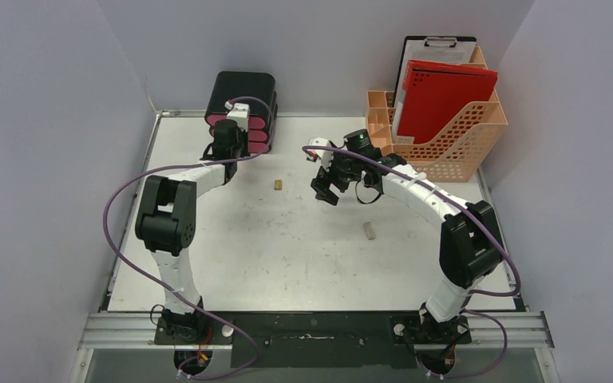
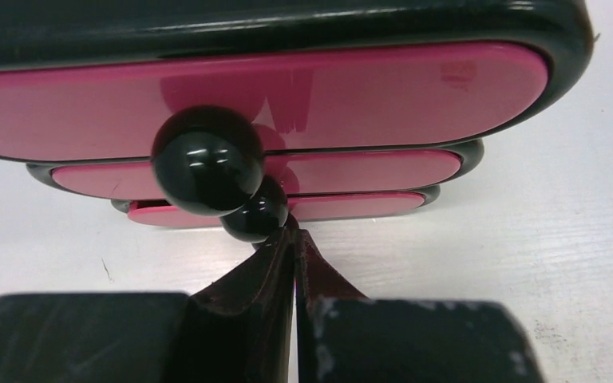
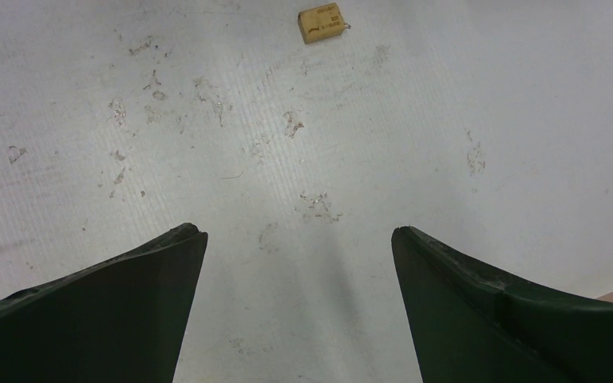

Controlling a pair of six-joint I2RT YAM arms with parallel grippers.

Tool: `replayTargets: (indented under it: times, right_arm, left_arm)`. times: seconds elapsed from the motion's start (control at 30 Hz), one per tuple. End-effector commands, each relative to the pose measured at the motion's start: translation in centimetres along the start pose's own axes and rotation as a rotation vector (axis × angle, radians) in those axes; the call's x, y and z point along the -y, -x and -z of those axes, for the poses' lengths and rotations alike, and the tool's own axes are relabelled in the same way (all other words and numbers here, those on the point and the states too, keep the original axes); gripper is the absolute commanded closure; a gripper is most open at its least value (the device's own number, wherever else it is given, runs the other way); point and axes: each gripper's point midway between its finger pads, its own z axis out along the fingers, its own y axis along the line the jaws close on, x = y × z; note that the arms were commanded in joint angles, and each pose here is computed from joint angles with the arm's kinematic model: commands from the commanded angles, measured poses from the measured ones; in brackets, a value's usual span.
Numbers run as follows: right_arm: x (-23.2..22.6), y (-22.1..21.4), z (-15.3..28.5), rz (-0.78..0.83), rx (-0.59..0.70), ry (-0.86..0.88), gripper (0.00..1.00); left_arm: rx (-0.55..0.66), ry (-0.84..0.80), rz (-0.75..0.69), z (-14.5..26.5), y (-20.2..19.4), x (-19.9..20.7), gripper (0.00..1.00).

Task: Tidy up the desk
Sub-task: Close the drawer in the storage box, then move the storage box to the center of the board.

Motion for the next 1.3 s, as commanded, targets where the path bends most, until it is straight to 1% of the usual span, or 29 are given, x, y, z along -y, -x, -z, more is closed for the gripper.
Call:
replayTargets:
  times: [0.0,0.17,0.23,0.3,0.33,0.43,0.47,0.5,0.53,0.63,0.77,0.83,0.9,1.03,1.13,1.27]
  right_arm:
    - [1.0,0.6,-0.2,0.012,0.025,-0.020,0.10]
    - [1.0,0.6,-0.3,0.009,0.023,-0.018,0.10]
    - [1.0,0.7,-0.3,0.008,0.025,-0.019,0.10]
    - [1.1,1.2,-0.3,-0.001,0.035,-0.019,0.10]
    - [1.3,1.6,-0.3,-0.007,0.044,-0.023,0.10]
    - [2.3,3.4,-0.1,-0.033,0.084,-0.046,0.10]
    - [2.9,4.5,-0.1,-0.039,0.105,-0.061,0.10]
    - [3.3,4.9,-0.2,-0.056,0.114,-0.069,0.10]
    - [4.1,6.2,-0.1,-0.064,0.140,-0.086,0.10]
    - [6.0,9.2,-0.3,-0.131,0.208,-0.108,0.10]
    - [8.8,12.6,-1.1,-0.241,0.309,-0.126,0.10]
    - [10.2,13.6,-1.9,-0.319,0.353,-0.118,0.10]
    - [11.4,14.3,-3.0,-0.403,0.398,-0.085,0.10]
    - [13.4,15.6,-5.0,-0.493,0.482,-0.019,0.10]
    - [14.6,15.8,-5.9,-0.551,0.557,0.013,0.10]
    - [15.4,16.3,-6.5,-0.636,0.634,0.086,0.10]
  left_arm:
    - [0.102,0.037,-0.050,-1.0,3.7,0.0,0.97]
    - [0.084,0.023,-0.044,-0.8,3.6,0.7,0.97]
    - [0.063,-0.003,-0.030,0.0,3.3,1.1,0.97]
    - [0.058,-0.049,-0.027,1.6,3.9,1.7,0.95]
    - [0.049,-0.070,0.001,2.4,4.0,1.9,0.92]
    - [0.042,-0.123,0.022,5.4,5.1,2.5,0.81]
    - [0.031,-0.133,0.028,6.4,5.2,2.3,0.77]
    - [0.045,-0.136,0.039,7.4,6.1,2.0,0.72]
    - [0.051,-0.148,0.051,8.4,6.6,1.7,0.68]
    - [0.099,-0.149,0.107,10.8,9.2,-0.2,0.54]
    - [0.175,-0.110,0.164,12.4,12.7,-3.9,0.36]
    - [0.205,-0.078,0.186,12.3,14.1,-5.9,0.26]
    - [0.211,-0.058,0.226,11.3,14.6,-7.9,0.18]
    - [0.211,-0.060,0.325,9.1,15.3,-11.1,0.03]
    - [0.212,-0.106,0.380,6.9,15.4,-12.2,0.04]
    - [0.215,-0.215,0.470,4.0,15.1,-12.9,0.04]
